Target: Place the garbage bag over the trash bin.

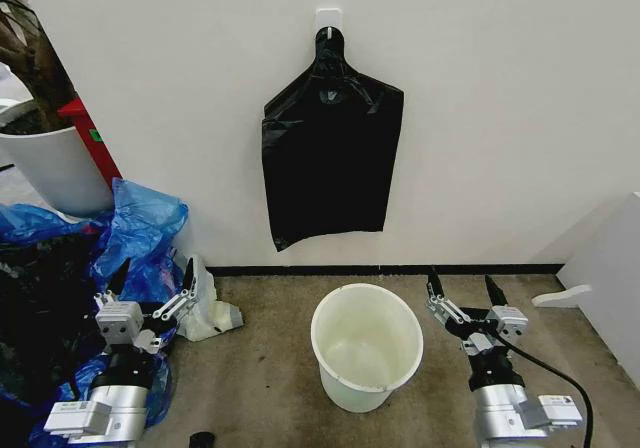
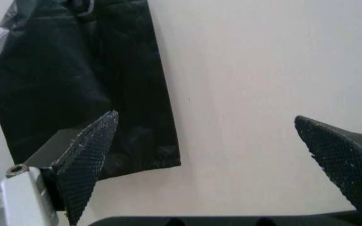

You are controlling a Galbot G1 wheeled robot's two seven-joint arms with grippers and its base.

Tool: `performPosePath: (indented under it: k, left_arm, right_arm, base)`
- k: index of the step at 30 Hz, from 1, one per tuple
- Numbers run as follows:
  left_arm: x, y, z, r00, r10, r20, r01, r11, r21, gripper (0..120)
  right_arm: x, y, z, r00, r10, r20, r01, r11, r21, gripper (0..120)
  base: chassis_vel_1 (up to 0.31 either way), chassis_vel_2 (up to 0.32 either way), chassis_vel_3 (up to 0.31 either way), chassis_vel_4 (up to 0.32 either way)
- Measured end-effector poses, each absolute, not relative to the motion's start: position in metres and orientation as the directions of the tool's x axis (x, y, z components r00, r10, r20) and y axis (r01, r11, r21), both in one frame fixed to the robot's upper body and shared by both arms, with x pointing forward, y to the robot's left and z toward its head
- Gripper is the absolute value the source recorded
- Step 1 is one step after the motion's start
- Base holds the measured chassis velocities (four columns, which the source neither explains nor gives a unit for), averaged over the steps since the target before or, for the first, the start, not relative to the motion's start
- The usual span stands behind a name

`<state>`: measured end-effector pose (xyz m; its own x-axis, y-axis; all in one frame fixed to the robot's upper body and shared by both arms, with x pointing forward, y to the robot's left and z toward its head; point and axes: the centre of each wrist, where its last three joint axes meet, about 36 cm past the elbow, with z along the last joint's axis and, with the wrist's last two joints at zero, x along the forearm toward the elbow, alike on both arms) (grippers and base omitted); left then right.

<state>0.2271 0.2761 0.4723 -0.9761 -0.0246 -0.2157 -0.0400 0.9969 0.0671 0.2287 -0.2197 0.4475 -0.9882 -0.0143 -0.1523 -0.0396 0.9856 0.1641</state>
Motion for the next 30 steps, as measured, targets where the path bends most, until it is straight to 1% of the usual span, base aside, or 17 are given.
performPosePath:
  k: [5,12,20,30]
  left_arm:
    - [0.234,0.279,0.482,-0.979,-0.006,-0.203,-0.019,0.998,0.06,100]
    - [0.239,0.28,0.487,-0.978,0.017,-0.209,-0.002,0.996,0.09,100]
    - [0.236,0.275,0.492,-0.973,-0.007,-0.23,-0.023,0.997,0.068,100]
    - [0.236,0.276,0.488,-0.971,-0.01,-0.238,-0.028,0.997,0.074,100]
  right_arm:
    - [0.229,-0.223,0.444,-0.988,-0.006,-0.151,-0.031,0.985,0.169,100]
    - [0.232,-0.23,0.446,-0.988,0.0,-0.152,-0.027,0.984,0.174,100]
    - [0.233,-0.228,0.45,-0.989,-0.002,-0.148,-0.027,0.986,0.164,100]
    - [0.23,-0.224,0.447,-0.99,0.001,-0.143,-0.023,0.985,0.169,100]
  base:
    - [0.0,0.0,0.0,0.0]
    - [0.0,0.0,0.0,0.0]
    - [0.0,0.0,0.0,0.0]
    - [0.0,0.0,0.0,0.0]
